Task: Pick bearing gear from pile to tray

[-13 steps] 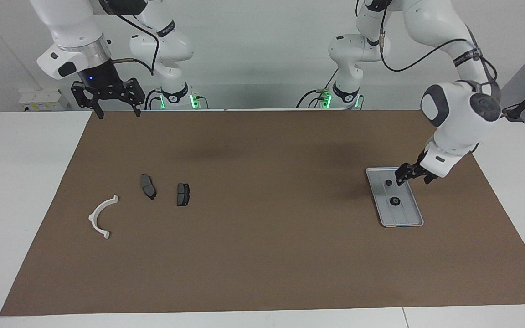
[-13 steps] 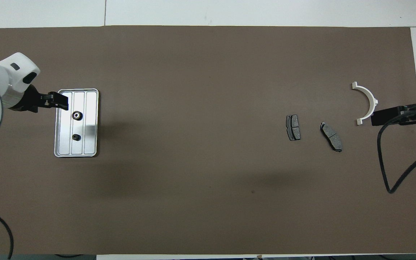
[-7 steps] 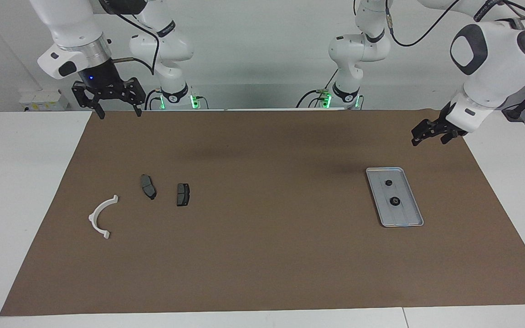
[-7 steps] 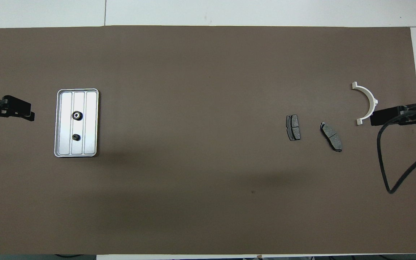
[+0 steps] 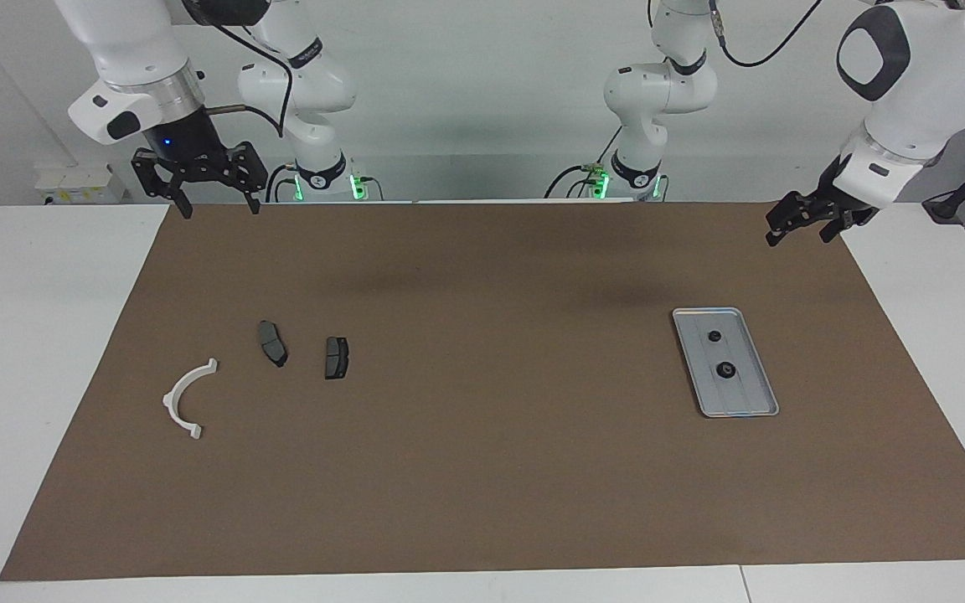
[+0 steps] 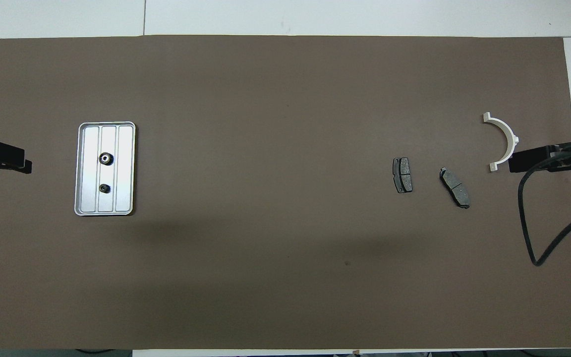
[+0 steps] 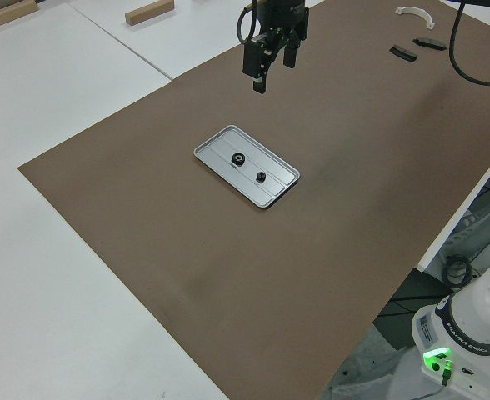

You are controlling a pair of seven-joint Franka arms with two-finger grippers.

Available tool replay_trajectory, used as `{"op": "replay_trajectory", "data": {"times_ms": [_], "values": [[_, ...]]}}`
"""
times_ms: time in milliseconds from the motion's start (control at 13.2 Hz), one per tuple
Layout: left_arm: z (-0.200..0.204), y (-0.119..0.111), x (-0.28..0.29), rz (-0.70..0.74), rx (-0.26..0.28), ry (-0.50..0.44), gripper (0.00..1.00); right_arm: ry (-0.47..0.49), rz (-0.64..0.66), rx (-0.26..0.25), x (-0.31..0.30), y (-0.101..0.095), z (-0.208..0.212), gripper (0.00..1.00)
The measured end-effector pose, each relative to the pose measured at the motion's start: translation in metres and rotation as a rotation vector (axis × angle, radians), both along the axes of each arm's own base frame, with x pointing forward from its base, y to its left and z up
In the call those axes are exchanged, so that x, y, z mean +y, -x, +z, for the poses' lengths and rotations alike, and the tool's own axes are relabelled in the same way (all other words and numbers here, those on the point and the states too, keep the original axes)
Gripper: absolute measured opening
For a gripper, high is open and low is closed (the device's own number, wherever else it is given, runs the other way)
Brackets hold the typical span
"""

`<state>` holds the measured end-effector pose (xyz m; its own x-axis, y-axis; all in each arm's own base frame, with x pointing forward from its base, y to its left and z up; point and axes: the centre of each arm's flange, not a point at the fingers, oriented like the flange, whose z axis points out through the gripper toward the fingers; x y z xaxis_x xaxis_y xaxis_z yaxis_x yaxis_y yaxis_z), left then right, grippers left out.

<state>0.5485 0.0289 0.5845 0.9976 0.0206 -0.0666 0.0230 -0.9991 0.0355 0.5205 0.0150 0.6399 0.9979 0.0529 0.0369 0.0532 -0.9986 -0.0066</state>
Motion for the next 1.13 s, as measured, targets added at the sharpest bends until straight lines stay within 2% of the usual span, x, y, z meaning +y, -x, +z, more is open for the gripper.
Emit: {"op": "replay_trajectory", "data": {"times_ms": [227,1133], "values": [[0.002,-0.005,0.0,0.001,-0.048,-0.003,1.0,0.0,0.0,0.0,0.0,0.0,0.0,1.0],[0.013,0.002,-0.031,-0.061,-0.036,-0.015,1.0,0.0,-0.001,-0.001,0.0,0.0,0.0,1.0]]}}
